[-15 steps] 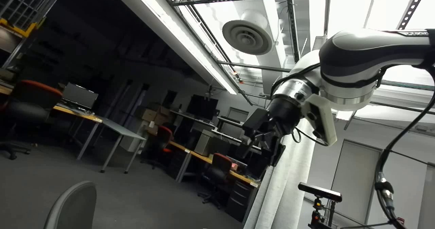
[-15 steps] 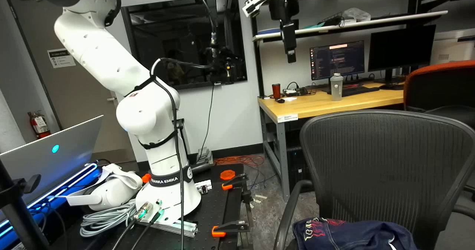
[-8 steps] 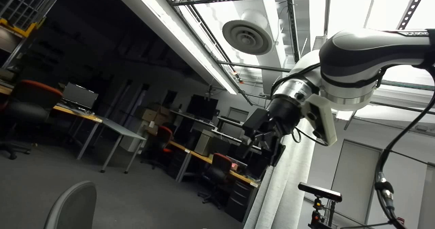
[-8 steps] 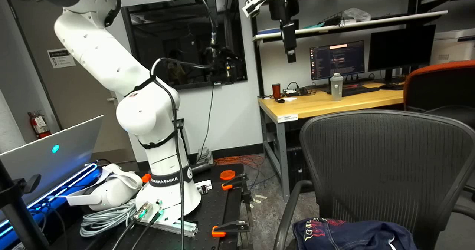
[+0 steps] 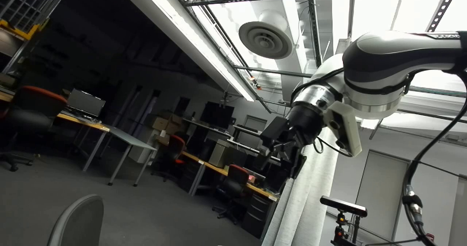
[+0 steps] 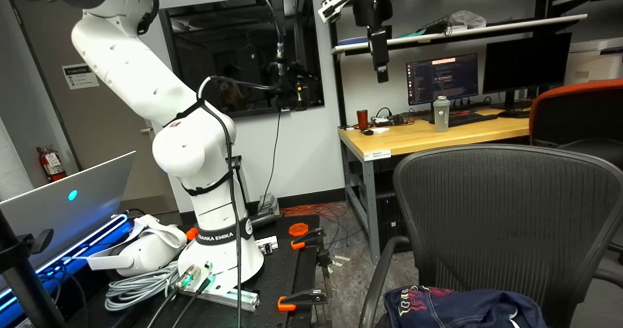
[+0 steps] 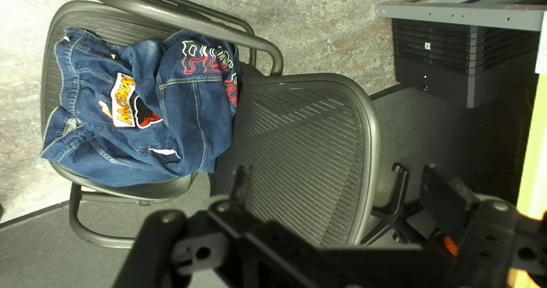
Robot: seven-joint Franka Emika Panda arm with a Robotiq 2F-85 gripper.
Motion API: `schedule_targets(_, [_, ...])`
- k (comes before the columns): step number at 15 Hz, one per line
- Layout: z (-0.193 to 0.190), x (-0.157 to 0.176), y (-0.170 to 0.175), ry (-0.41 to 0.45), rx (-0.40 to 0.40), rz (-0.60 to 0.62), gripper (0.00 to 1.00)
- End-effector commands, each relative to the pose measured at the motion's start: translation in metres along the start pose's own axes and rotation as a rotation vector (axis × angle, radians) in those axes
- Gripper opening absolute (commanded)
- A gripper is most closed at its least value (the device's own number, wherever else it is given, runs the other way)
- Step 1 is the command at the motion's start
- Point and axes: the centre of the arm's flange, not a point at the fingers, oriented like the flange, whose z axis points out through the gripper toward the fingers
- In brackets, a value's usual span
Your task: Place the jean jacket on the backrest of the black chair
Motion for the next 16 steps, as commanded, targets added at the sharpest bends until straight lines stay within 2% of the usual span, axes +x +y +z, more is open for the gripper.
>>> schedule_targets(1, [0.001,0.009,0.008,0.017,-0.010,0.001,1.00])
schedule_targets(5, [0.007,0.032,0.034,0.048,-0.066,0.011,1.00])
schedule_targets(14, [0.028,0.114,0.127,0.194,-0.277,0.026,1.00])
schedule_targets(15, [0.028,0.088,0.115,0.179,-0.238,0.040,1.00])
schedule_targets(16, [0.032,0.092,0.121,0.174,-0.243,0.047,1.00])
